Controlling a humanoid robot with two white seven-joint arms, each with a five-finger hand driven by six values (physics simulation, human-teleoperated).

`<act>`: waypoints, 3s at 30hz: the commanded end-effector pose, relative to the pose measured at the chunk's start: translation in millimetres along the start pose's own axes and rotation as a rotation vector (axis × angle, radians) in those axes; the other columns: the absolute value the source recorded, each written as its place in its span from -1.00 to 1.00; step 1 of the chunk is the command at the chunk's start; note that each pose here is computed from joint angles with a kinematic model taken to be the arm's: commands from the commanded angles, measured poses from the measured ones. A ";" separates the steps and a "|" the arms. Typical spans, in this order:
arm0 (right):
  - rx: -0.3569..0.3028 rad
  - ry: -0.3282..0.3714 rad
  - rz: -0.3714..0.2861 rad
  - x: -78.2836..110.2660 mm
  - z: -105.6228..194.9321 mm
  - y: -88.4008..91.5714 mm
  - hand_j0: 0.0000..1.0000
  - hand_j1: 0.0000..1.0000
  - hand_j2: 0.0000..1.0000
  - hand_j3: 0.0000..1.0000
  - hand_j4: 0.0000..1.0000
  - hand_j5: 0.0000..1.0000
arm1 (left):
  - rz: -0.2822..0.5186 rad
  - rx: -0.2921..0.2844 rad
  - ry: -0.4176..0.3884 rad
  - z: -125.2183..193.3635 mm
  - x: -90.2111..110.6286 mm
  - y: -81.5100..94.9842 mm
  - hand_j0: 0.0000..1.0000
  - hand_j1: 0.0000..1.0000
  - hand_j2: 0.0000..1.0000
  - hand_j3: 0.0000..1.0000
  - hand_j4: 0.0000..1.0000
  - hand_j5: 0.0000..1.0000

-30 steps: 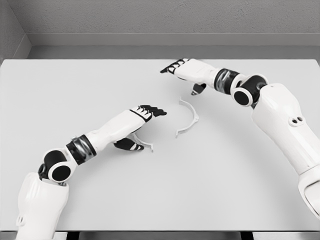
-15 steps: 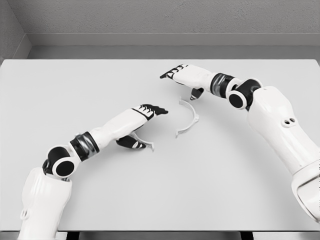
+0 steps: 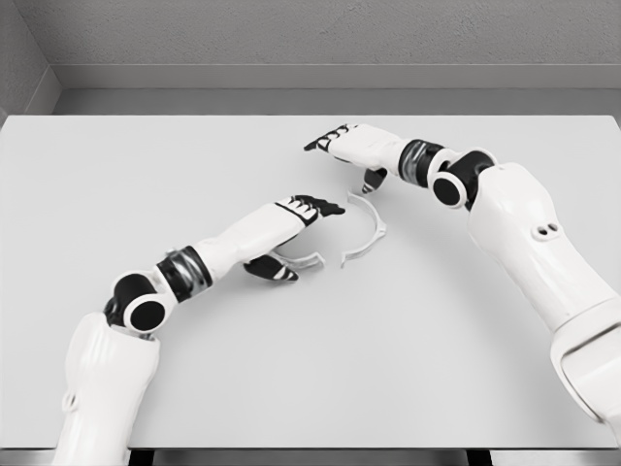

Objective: Assemble PVC drainage pipe clamps

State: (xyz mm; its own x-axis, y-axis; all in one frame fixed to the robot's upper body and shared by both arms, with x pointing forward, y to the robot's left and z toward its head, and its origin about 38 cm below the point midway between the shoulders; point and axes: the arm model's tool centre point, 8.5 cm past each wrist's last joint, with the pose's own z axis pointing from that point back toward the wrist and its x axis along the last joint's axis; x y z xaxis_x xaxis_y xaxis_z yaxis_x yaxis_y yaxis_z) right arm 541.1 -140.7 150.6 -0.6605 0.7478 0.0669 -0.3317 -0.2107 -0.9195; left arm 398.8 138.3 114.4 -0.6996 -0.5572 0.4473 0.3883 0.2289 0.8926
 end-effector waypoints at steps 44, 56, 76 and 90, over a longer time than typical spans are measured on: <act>-0.019 -0.036 -0.003 18.7 -11.5 -7.6 1.00 1.00 1.00 1.00 1.00 1.00 | 0.024 0.083 0.128 65.0 -55.4 33.3 1.00 1.00 1.00 1.00 1.00 1.00; -0.025 -0.054 -0.004 26.9 -15.5 -9.2 1.00 1.00 1.00 1.00 1.00 1.00 | 0.041 0.054 0.092 50.5 -45.7 20.8 1.00 1.00 1.00 1.00 1.00 1.00; -0.033 -0.072 -0.010 33.7 -18.8 -11.3 1.00 1.00 1.00 1.00 1.00 1.00 | 0.138 0.060 0.223 45.3 -74.0 31.7 1.00 1.00 1.00 1.00 1.00 1.00; -0.037 -0.003 0.019 -0.5 0.1 -23.8 1.00 1.00 1.00 1.00 1.00 1.00 | 0.206 0.069 0.249 26.2 -85.9 38.3 1.00 1.00 1.00 1.00 1.00 1.00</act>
State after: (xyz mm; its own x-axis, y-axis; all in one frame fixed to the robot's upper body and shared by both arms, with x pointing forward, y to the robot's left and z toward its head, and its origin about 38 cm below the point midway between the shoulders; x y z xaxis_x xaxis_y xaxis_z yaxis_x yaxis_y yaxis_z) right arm 548.6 -128.3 173.6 -0.6775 0.7338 0.0504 -0.2887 -0.2022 -0.9358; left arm 459.1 218.9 122.3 -0.4599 -0.6794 0.5718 0.4337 0.3901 0.8122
